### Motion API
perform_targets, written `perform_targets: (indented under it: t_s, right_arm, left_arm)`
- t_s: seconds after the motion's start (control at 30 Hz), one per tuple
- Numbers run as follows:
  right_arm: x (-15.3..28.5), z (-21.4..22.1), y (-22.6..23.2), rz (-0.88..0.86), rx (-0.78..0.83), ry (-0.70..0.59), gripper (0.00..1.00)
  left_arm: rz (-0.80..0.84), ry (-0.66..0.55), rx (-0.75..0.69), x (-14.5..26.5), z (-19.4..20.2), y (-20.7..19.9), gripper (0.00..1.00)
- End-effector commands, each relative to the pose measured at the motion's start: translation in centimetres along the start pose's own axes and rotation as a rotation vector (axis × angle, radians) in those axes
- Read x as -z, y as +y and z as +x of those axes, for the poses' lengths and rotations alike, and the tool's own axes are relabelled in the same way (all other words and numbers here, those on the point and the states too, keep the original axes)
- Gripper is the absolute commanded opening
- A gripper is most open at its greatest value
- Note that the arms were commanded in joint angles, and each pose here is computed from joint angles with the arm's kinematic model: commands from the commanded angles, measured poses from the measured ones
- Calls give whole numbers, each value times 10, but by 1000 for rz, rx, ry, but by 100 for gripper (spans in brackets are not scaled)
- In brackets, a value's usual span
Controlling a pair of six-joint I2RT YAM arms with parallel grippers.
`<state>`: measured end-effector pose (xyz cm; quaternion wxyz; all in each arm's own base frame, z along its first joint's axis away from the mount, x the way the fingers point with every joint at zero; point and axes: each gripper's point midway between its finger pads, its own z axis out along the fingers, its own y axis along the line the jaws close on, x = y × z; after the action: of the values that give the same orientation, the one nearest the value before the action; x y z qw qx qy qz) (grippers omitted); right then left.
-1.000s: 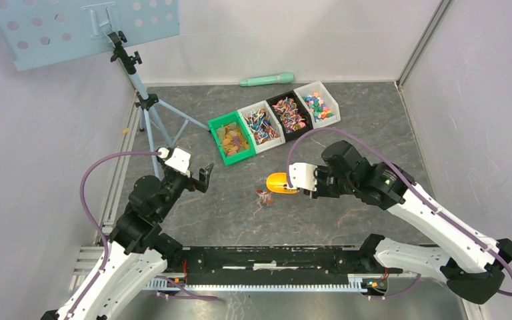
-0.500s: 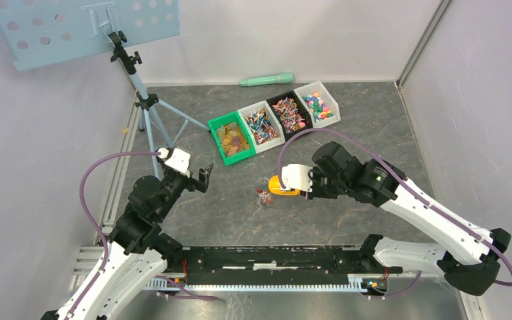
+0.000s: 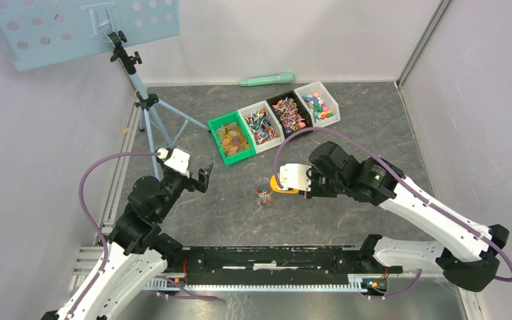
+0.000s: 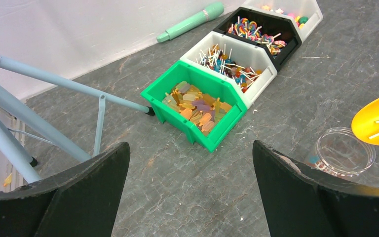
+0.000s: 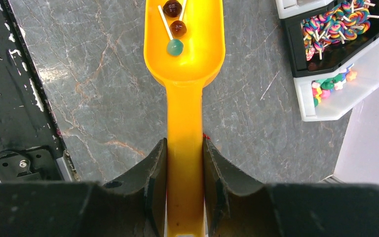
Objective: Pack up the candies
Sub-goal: Place the fake candies in the packing bottle.
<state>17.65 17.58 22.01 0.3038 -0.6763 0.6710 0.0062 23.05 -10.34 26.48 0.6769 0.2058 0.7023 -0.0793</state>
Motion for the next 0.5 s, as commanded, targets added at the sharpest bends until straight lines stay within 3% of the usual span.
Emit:
perform_targets:
  t_s: [0.0,0.47]
  right_arm:
    - [15,-14,-12,43,-11,-28,0]
    - [16,-20,-9,40,3,8,0]
  left_arm:
    - [-8,-37,10,1,-9,2,100]
    - [-10,-40,9,1,-10,2,100]
